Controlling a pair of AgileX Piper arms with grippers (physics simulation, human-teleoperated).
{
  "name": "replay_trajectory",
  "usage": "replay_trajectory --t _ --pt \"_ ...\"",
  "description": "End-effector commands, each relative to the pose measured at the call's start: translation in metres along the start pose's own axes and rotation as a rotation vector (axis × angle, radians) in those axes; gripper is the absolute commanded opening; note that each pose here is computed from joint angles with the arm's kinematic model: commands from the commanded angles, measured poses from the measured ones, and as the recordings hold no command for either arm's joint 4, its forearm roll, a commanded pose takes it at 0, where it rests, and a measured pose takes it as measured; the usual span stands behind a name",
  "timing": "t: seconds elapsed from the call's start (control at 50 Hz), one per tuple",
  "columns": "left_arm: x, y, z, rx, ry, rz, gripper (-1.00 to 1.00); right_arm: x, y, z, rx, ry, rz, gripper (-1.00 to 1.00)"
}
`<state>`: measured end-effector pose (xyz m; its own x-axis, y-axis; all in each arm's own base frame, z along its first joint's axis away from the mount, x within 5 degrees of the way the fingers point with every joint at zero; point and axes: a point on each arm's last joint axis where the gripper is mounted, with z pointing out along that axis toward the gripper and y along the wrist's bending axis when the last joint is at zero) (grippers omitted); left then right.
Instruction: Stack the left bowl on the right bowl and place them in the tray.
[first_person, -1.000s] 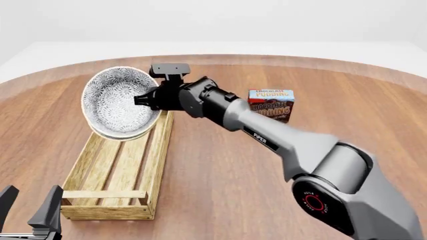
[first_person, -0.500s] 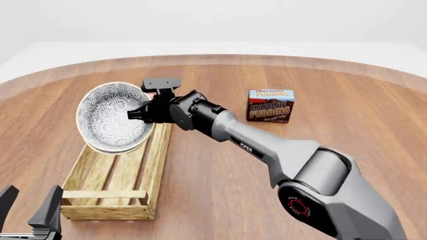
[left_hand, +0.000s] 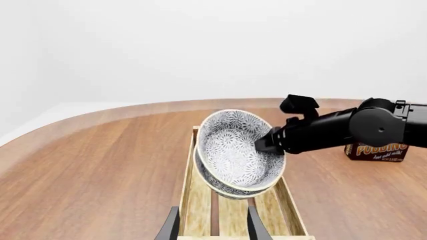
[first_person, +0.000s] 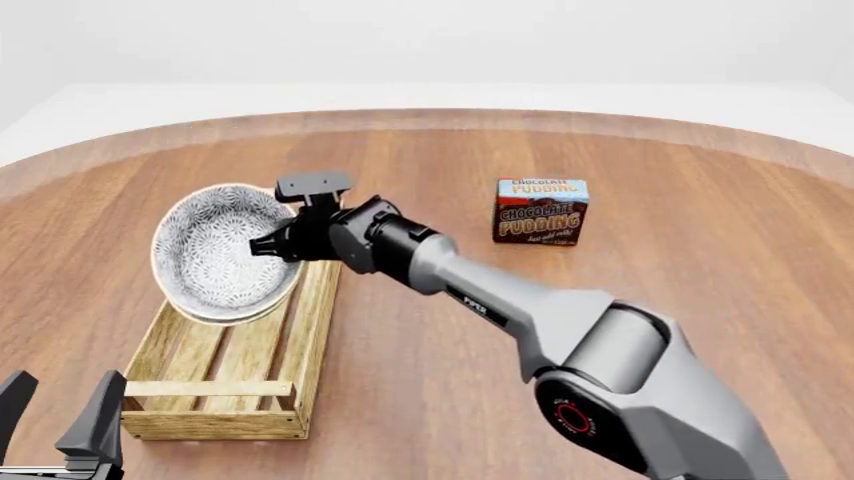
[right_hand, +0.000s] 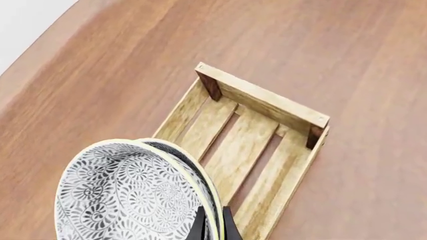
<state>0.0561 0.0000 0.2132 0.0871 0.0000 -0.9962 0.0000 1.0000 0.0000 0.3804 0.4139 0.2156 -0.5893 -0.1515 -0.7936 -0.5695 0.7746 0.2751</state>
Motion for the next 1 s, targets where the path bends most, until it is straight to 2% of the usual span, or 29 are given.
replay_trajectory --t 0.02,0.36,1.0 --pt "0.0 0.0 0.0 0.0 0.0 0.0 1.0 -0.003 0.003 0.001 -0.013 -0.009 0.015 -1.0" --pt "0.0 0.0 0.0 0.0 0.0 0.0 1.0 0.005 -0.012 0.007 0.01 0.004 0.027 -1.0" --pt "0.0 0.0 0.0 0.0 0.0 0.0 1.0 0.019 -0.011 0.02 0.01 0.028 0.03 -1.0"
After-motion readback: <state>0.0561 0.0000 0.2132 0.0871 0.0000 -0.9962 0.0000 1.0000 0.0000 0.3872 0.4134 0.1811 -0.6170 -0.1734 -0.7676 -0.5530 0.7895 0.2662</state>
